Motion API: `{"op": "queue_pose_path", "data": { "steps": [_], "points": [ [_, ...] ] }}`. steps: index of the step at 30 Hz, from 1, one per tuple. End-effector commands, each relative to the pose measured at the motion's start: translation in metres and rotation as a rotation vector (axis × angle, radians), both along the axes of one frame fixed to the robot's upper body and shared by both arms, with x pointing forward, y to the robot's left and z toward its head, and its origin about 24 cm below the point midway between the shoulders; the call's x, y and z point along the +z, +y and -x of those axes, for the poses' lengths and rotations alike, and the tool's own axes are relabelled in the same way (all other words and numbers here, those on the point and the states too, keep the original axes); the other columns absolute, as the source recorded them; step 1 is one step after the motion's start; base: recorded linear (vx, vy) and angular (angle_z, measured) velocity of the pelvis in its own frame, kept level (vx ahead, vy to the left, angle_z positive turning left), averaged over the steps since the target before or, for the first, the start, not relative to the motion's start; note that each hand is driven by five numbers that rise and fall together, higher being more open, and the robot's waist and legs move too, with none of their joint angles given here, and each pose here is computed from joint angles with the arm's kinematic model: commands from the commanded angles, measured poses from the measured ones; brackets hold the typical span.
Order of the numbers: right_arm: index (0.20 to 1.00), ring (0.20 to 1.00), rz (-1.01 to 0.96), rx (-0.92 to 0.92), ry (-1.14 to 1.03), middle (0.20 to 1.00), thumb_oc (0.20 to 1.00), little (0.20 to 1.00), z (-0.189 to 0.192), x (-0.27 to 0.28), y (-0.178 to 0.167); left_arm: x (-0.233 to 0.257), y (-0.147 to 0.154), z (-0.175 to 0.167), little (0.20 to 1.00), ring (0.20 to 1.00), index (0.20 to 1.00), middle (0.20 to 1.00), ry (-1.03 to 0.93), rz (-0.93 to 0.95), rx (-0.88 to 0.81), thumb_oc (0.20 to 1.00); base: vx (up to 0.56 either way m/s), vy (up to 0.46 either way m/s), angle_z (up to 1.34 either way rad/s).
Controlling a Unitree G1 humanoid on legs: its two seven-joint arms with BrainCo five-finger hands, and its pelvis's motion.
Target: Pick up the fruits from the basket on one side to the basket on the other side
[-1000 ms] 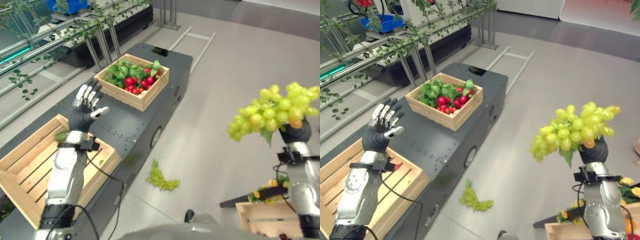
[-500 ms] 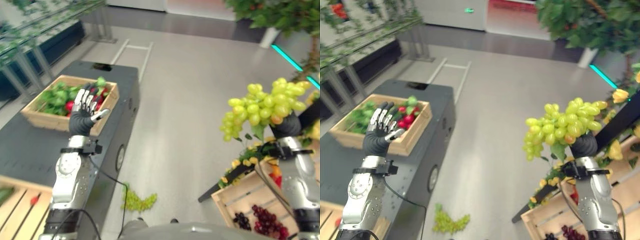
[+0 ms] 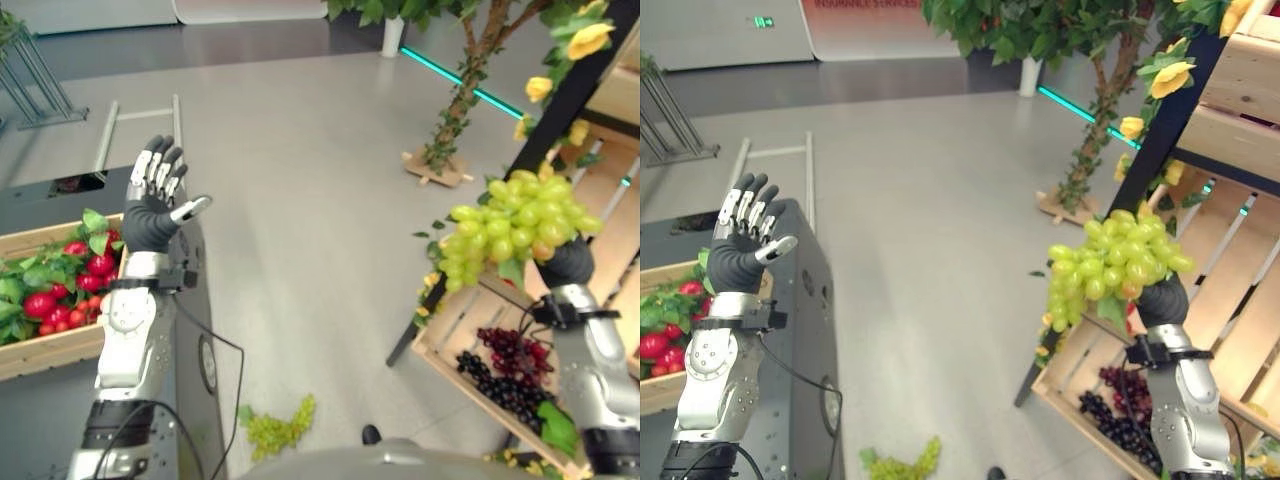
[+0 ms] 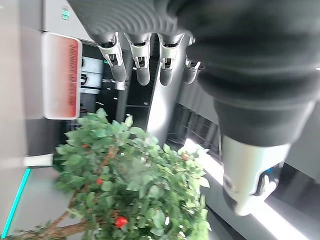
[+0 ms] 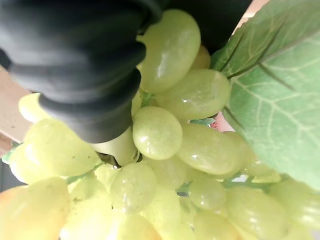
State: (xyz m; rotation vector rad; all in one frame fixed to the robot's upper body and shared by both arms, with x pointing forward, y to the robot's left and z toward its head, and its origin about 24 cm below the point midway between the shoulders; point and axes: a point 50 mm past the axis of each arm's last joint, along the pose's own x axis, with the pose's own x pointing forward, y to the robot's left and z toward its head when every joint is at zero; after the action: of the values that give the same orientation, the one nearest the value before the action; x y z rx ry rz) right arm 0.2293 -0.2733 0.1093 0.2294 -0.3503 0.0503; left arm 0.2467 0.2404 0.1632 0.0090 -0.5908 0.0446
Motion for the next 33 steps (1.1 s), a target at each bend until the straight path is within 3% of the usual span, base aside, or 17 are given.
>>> {"op": "queue_pose_path", "data": {
  "steps": [1,24,33],
  "points": [
    [0.200,0.200,0.057,-0.064,-0.202,0.200,0.200,0.200,-0.007,0.045,-0.015,0.033,0.003,0.006,1.000,1.000,1.000,1.000,-0.174,-0.075,0.041,1.000,-0.02,0.073,0.00],
    [0.200,0.200,0.040,-0.015,-0.265,0.200,0.200,0.200,-0.011,0.050,0.012,0.047,0.010,0.017,1.000,1.000,1.000,1.000,-0.287,-0.032,0.176,1.000,-0.11,0.047,-0.41],
    [0.200,0.200,0.029,0.004,-0.233,0.200,0.200,0.200,-0.018,0.045,0.014,0.037,0.018,0.027,1.000,1.000,1.000,1.000,-0.262,0.015,0.193,1.000,-0.04,-0.160,-1.03]
  ]
}}
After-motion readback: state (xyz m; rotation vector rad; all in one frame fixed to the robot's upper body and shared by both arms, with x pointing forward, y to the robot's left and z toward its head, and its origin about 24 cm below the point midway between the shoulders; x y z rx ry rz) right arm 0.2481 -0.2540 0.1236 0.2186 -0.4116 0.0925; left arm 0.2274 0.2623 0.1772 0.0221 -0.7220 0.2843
